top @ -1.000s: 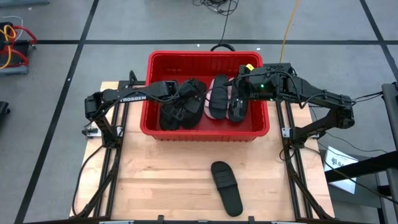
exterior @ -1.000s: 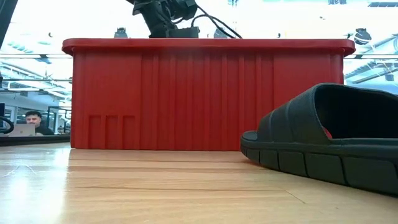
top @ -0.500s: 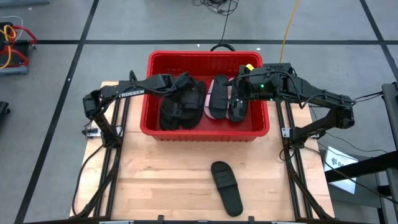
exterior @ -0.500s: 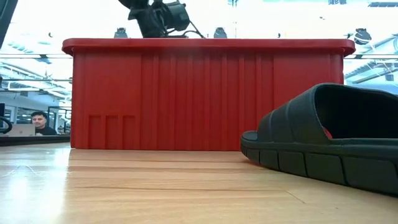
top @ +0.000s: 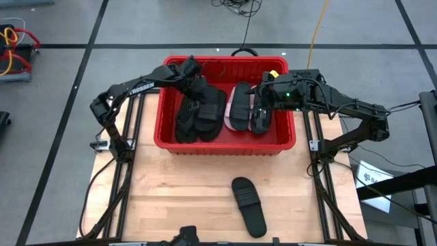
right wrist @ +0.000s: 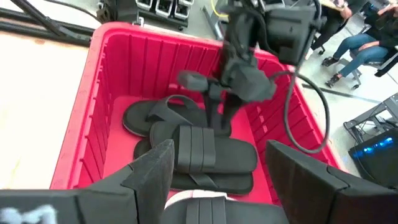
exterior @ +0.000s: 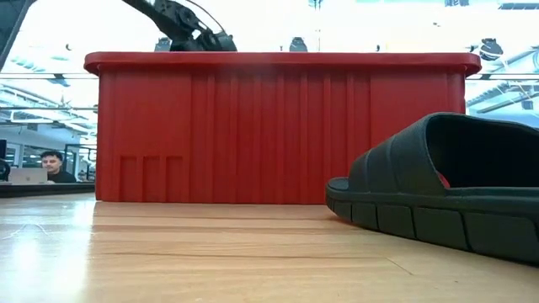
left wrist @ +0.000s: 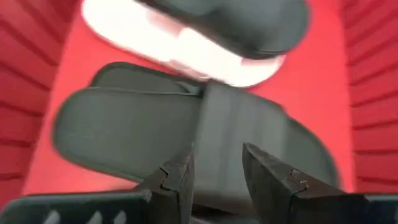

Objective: Pick and place slides into bin
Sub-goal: Put the black slide into the red bin

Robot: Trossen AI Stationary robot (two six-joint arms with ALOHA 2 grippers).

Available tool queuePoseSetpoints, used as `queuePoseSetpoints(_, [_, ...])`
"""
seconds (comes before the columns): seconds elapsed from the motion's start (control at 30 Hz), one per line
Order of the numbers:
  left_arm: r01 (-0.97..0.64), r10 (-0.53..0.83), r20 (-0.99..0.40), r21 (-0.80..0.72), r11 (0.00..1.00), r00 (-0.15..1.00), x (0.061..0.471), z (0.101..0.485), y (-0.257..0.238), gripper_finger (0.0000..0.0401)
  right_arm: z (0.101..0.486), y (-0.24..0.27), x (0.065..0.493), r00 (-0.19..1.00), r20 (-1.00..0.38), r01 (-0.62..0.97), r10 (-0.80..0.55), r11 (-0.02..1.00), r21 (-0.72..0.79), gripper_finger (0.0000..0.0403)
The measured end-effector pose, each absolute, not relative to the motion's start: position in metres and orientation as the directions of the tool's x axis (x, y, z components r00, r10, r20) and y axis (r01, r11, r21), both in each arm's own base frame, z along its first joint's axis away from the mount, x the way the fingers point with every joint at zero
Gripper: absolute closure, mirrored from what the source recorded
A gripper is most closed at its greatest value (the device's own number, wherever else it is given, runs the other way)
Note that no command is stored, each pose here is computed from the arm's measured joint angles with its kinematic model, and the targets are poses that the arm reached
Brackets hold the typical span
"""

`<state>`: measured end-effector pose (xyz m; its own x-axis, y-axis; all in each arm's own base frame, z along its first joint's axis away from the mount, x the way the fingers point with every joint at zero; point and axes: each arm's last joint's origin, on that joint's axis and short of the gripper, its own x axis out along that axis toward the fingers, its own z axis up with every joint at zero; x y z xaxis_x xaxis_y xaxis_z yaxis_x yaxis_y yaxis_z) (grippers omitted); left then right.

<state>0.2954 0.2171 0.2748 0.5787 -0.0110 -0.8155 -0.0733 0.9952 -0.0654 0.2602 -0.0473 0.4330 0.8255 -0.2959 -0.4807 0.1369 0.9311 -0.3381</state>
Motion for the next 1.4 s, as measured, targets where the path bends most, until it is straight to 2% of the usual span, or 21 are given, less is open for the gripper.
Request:
queuePoseSetpoints(0.13, [-0.124, -0.028, -0.842, -0.112, 0.986, 0.539, 0.294, 0.260, 0.227, 0.0272, 0.422, -0.048, 0.267, 0.833, -0.467, 0.131, -0.297, 0.926, -0.354, 0.0161])
queuePoseSetpoints(0.37, [-0.115, -0.055, -0.839, -0.138, 0.984, 0.541, 0.295, 0.248, 0.235, 0.0272, 0.402, -0.050, 0.276, 0.837, -0.459, 0.096, -0.297, 0.907, -0.410, 0.0161])
queuePoseSetpoints(0.73, [-0.058, -0.088, -0.829, -0.144, 0.988, 0.552, 0.296, 0.249, 0.233, 0.0272, 0.404, -0.050, 0.277, 0.851, -0.433, 0.102, -0.297, 0.903, -0.417, 0.0161])
queuePoseSetpoints(0.93, [-0.067, -0.084, -0.845, -0.140, 0.988, 0.528, 0.298, 0.237, 0.240, 0.0272, 0.404, -0.050, 0.277, 0.851, -0.433, 0.102, -0.296, 0.903, -0.417, 0.0161])
queuePoseSetpoints(1.4, [-0.058, -0.222, -0.840, -0.287, 0.956, 0.496, 0.296, 0.228, 0.231, 0.0272, 0.404, -0.050, 0.277, 0.851, -0.433, 0.100, -0.296, 0.902, -0.420, 0.0161])
